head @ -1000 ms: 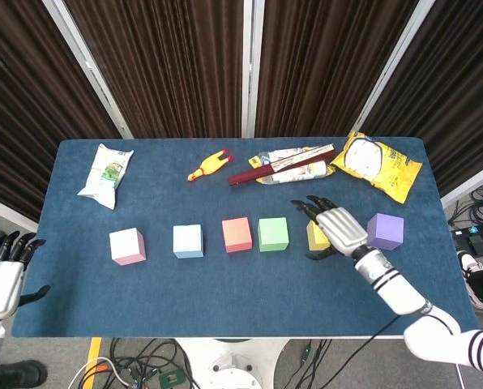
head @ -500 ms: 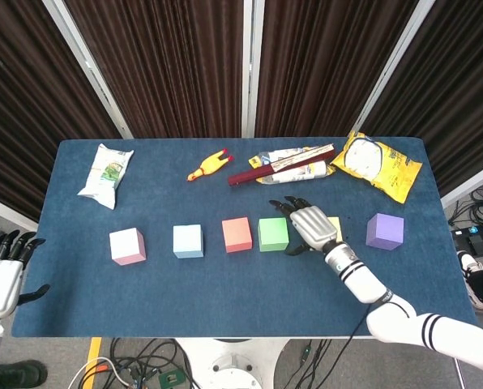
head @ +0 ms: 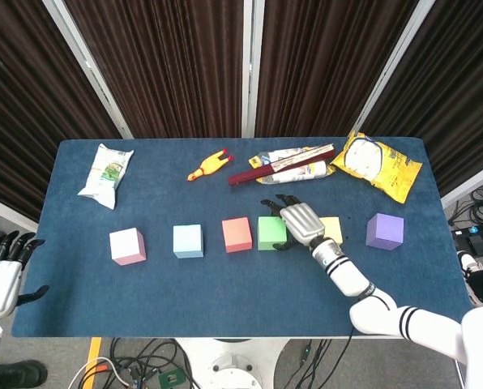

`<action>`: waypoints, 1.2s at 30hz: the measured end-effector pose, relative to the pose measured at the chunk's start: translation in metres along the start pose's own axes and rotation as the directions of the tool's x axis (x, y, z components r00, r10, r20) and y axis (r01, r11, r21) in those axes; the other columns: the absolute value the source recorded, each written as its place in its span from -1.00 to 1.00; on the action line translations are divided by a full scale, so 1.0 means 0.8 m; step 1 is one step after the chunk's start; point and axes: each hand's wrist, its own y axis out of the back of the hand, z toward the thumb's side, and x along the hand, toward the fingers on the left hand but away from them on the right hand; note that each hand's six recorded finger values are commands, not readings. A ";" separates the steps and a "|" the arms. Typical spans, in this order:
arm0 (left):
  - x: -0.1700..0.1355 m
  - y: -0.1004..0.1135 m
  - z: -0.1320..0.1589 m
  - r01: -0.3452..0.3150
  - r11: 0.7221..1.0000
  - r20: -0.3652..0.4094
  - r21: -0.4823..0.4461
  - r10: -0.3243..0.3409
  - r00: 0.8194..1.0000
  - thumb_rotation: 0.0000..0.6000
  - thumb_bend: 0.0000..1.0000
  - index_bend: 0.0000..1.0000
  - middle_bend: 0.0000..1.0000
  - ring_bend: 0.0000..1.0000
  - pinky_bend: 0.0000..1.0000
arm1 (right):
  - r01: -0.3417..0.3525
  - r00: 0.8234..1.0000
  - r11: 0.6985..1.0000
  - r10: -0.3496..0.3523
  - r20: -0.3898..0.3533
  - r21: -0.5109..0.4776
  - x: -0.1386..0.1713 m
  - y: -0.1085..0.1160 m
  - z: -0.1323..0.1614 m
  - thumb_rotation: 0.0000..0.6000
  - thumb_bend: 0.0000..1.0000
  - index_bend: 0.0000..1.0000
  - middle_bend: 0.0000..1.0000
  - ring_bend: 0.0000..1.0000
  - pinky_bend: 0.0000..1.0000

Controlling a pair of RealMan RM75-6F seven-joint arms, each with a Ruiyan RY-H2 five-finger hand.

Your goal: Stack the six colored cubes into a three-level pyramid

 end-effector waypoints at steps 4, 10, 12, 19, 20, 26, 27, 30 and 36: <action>0.000 0.001 -0.001 -0.002 1.000 -0.001 -0.001 0.002 1.000 1.00 -1.00 -0.54 -0.70 -0.89 -0.78 | 0.014 1.000 1.000 -0.014 -0.001 -0.016 -0.004 0.003 0.002 1.00 -0.86 -0.70 -0.20 -0.82 -0.76; 0.001 0.000 -0.002 0.000 1.000 -0.002 -0.003 0.000 1.000 1.00 -1.00 -0.54 -0.70 -0.89 -0.78 | 0.003 1.000 1.000 -0.003 -0.011 -0.023 -0.012 0.001 0.008 1.00 -0.86 -0.70 -0.20 -0.82 -0.76; 0.001 0.000 -0.003 0.000 1.000 -0.004 -0.002 0.000 1.000 1.00 -1.00 -0.54 -0.70 -0.89 -0.78 | -0.004 1.000 1.000 0.004 -0.019 -0.025 -0.014 -0.001 0.012 1.00 -0.86 -0.70 -0.20 -0.82 -0.76; 0.000 -0.001 -0.003 0.001 1.000 -0.005 -0.005 -0.001 1.000 1.00 -1.00 -0.54 -0.70 -0.89 -0.78 | -0.016 0.999 1.000 0.016 -0.041 -0.021 -0.014 -0.004 0.021 1.00 -0.86 -0.70 -0.20 -0.82 -0.76; 0.000 -0.001 -0.003 0.001 1.000 -0.005 -0.004 -0.001 1.000 1.00 -1.00 -0.54 -0.70 -0.89 -0.78 | -0.018 0.999 1.000 0.017 -0.043 -0.023 -0.013 -0.004 0.023 1.00 -0.86 -0.70 -0.20 -0.82 -0.76; 0.000 -0.002 -0.003 0.003 1.000 -0.003 -0.006 -0.003 1.000 1.00 -1.00 -0.54 -0.70 -0.89 -0.78 | -0.015 0.998 1.000 0.014 -0.056 -0.018 -0.011 -0.005 0.030 1.00 -0.86 -0.70 -0.20 -0.82 -0.76; 0.000 -0.002 -0.003 0.003 1.000 -0.002 -0.007 -0.003 1.000 1.00 -1.00 -0.54 -0.70 -0.89 -0.78 | -0.015 0.998 1.000 0.014 -0.056 -0.021 -0.011 -0.005 0.031 1.00 -0.86 -0.70 -0.20 -0.82 -0.76; 0.000 -0.002 -0.004 0.001 1.000 -0.001 -0.008 -0.001 1.000 1.00 -1.00 -0.54 -0.70 -0.89 -0.78 | -0.014 0.998 1.000 0.013 -0.057 -0.020 -0.010 -0.006 0.034 1.00 -0.86 -0.70 -0.20 -0.82 -0.76; 0.000 -0.004 -0.005 0.005 1.000 -0.002 -0.012 -0.005 1.000 1.00 -1.00 -0.54 -0.70 -0.89 -0.78 | 0.004 0.999 1.000 -0.004 -0.044 0.003 -0.004 -0.009 0.033 1.00 -0.86 -0.69 -0.20 -0.82 -0.76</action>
